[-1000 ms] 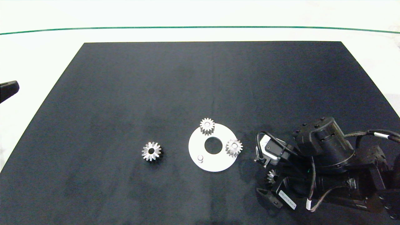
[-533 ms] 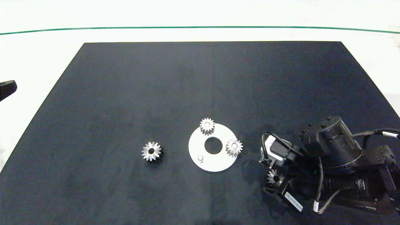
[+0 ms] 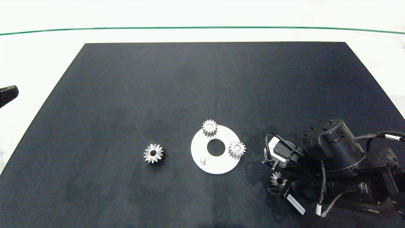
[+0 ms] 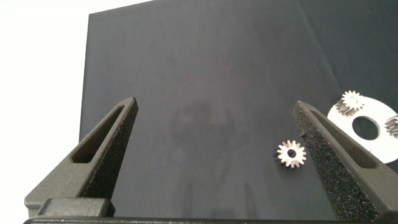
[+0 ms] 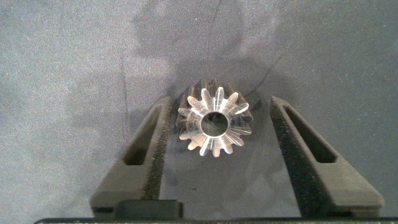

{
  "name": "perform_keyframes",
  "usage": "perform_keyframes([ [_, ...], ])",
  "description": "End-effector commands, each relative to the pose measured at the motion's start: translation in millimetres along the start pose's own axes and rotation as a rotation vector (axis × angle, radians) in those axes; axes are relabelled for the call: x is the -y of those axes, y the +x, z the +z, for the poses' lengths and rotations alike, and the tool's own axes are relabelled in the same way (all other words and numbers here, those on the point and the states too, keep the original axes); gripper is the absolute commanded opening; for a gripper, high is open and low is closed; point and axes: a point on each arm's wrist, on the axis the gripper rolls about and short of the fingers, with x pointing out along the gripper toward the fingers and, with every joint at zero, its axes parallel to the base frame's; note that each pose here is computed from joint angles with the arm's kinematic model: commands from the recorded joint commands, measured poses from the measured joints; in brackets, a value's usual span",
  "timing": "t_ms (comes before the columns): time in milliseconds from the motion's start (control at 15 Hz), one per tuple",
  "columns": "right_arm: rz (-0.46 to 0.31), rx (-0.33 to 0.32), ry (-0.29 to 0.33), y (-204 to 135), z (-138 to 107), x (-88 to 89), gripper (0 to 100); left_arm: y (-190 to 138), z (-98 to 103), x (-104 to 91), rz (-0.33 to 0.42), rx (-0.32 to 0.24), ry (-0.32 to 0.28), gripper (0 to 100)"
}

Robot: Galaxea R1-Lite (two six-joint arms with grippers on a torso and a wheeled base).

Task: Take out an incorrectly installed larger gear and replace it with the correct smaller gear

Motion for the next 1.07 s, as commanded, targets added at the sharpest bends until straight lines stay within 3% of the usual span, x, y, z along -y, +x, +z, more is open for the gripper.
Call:
perform_keyframes([
  [67,0.001,-0.001,0.027,0.2,0.6,-1.2,56,-1.4,0.0,-0.2,0.002,0.003,0.000,100],
  [1067,0.011,-0.015,0.038,1.2,-3.6,-3.1,27,-2.2,-0.4,-0.3,0.002,0.003,0.000,100],
])
